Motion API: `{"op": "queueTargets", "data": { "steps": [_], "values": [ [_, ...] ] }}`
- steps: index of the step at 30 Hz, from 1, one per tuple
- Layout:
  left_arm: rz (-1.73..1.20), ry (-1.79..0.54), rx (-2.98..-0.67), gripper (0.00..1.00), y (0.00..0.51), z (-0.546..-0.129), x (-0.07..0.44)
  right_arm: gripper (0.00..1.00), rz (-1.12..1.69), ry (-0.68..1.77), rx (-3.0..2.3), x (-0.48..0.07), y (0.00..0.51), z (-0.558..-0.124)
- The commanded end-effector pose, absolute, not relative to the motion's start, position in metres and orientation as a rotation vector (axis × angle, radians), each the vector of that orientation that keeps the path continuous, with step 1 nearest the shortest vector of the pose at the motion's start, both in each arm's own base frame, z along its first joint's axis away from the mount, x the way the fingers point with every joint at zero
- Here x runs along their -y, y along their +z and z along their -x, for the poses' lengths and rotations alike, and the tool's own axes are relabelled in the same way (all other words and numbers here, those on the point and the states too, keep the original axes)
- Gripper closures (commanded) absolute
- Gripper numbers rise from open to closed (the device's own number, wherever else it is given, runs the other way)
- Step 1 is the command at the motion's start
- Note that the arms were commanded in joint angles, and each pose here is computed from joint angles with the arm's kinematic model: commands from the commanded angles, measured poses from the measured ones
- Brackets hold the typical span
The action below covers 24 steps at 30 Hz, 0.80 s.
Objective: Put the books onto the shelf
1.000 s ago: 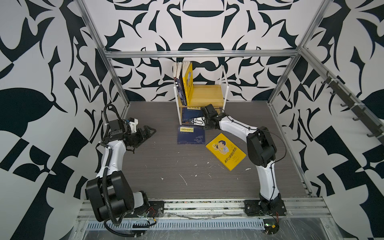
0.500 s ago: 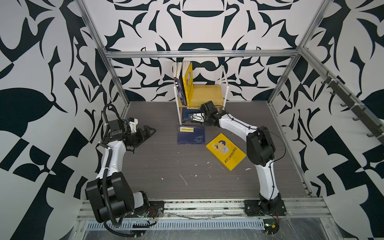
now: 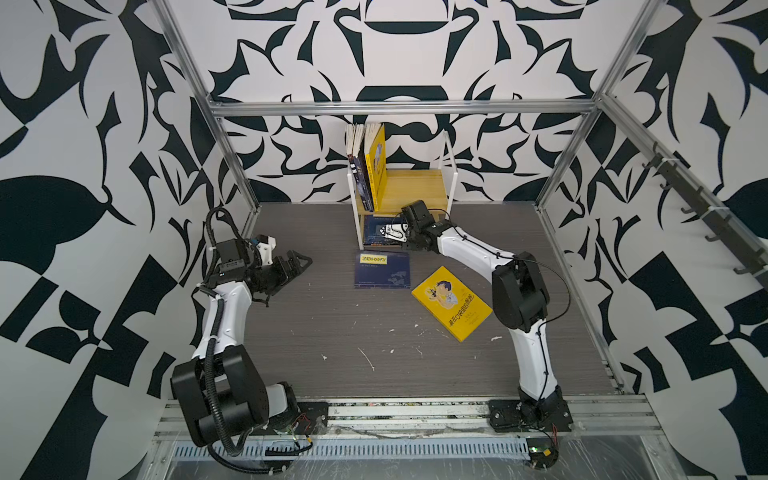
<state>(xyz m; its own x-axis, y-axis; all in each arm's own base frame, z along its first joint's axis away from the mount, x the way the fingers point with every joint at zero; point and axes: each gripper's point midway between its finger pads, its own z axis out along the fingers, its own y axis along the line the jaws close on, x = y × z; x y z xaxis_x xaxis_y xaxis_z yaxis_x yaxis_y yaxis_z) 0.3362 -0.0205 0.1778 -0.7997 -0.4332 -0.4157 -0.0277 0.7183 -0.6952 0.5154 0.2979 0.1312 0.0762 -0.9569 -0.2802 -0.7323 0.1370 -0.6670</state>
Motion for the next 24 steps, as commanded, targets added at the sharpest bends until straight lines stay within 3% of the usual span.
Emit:
{"op": "queueTargets", "data": {
  "steps": [1, 13, 24],
  "values": [
    [0.337, -0.942, -2.341, 0.0, 0.187, -0.332, 0.021, 0.57, 1.564, -0.389, -1.659, -0.306, 0.157, -0.53],
    [0.335, -0.941, -2.345, 0.0, 0.185, -0.332, 0.021, 0.56, 1.478, -0.307, -1.687, -0.312, 0.177, -0.524],
    [0.11, -0.852, -2.331, 0.0, 0.21, -0.351, 0.038, 0.47, 1.046, 0.036, -1.868, -0.301, 0.234, -0.478]
  ]
}}
